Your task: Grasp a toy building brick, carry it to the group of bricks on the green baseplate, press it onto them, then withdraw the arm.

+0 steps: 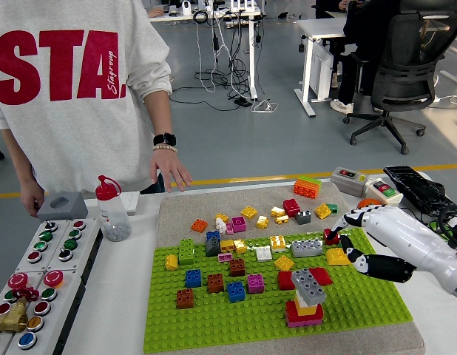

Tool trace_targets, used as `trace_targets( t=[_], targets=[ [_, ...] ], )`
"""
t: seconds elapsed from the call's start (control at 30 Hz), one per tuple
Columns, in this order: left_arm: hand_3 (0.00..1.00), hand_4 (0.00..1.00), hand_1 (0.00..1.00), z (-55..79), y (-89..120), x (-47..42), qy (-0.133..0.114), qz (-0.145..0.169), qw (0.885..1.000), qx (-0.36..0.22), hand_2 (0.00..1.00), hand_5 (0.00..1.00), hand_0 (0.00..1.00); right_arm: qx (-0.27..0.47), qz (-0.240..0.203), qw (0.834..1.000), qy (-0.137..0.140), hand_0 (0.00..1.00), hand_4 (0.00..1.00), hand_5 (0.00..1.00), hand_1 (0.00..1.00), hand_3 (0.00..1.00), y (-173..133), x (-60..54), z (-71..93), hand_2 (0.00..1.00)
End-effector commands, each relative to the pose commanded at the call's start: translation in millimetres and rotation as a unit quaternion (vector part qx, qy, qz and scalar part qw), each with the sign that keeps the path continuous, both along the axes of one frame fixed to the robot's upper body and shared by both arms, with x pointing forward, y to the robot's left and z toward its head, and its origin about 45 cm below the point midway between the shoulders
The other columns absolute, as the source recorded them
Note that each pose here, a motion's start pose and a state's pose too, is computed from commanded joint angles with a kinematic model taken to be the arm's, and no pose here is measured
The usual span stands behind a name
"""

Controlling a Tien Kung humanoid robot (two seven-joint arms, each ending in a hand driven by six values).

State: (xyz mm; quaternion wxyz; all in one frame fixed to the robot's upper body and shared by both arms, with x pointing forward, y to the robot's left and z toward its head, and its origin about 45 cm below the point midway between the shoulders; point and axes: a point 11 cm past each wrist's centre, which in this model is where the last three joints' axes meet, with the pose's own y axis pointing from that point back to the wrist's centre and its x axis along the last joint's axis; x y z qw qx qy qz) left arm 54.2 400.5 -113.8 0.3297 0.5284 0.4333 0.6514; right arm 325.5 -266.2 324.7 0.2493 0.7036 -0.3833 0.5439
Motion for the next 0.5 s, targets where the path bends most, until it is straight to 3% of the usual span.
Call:
trace_targets(
  t=[0.5],
  targets=[
    [0.459, 0.237, 0.616, 0.7, 0.8, 3.5, -0.004, 0.0, 1.0, 0.0, 0.577, 0.998, 0.669, -0.009, 0.037, 0.999, 0.028, 0.619, 0.18, 0.342, 0.634, 0.566, 28.2, -5.1, -19.8, 0.625]
  ],
)
